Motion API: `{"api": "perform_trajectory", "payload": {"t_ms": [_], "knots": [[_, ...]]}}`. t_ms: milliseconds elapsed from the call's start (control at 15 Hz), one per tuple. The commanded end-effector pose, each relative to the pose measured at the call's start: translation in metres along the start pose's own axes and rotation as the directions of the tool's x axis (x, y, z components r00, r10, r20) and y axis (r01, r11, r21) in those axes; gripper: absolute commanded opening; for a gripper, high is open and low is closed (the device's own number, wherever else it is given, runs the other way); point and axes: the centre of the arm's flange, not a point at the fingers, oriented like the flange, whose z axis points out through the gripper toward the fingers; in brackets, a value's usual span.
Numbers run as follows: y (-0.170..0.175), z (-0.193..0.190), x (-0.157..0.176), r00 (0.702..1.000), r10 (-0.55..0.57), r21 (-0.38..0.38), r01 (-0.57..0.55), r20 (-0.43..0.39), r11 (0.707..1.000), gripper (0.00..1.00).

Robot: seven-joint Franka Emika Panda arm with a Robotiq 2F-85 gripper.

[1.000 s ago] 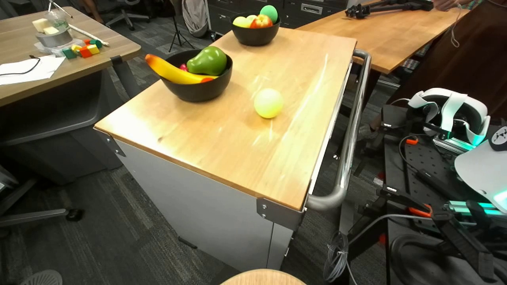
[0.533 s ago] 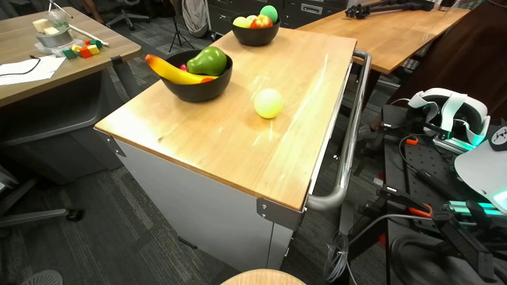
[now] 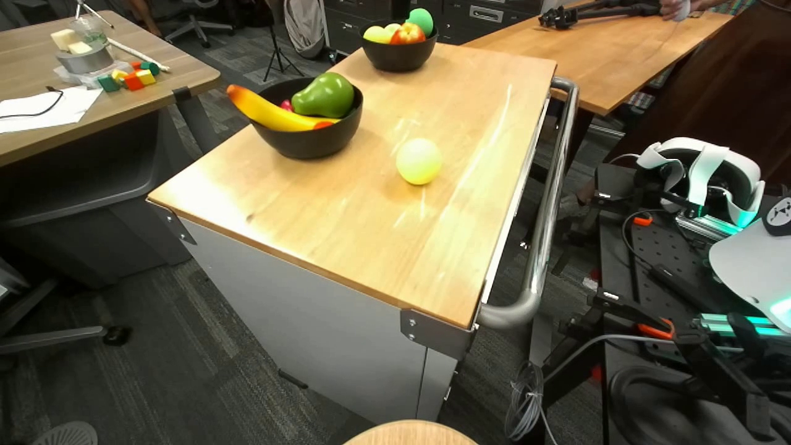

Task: Remove the fruits and vegetables from the two black bowls

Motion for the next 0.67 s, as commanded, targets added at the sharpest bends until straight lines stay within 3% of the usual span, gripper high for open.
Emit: {"api": "perform_trajectory", "payload": {"t_ms": [0, 267, 600], "knots": [[0.002, 0.000, 0.006, 1.000, 0.013, 0.038, -0.013, -0.005, 0.999, 1.00], [0.010, 0.002, 0.017, 1.000, 0.022, 0.072, -0.021, -0.006, 0.997, 1.00], [0.027, 0.024, 0.017, 0.998, -0.016, 0.067, 0.020, -0.063, 0.998, 1.00]]}}
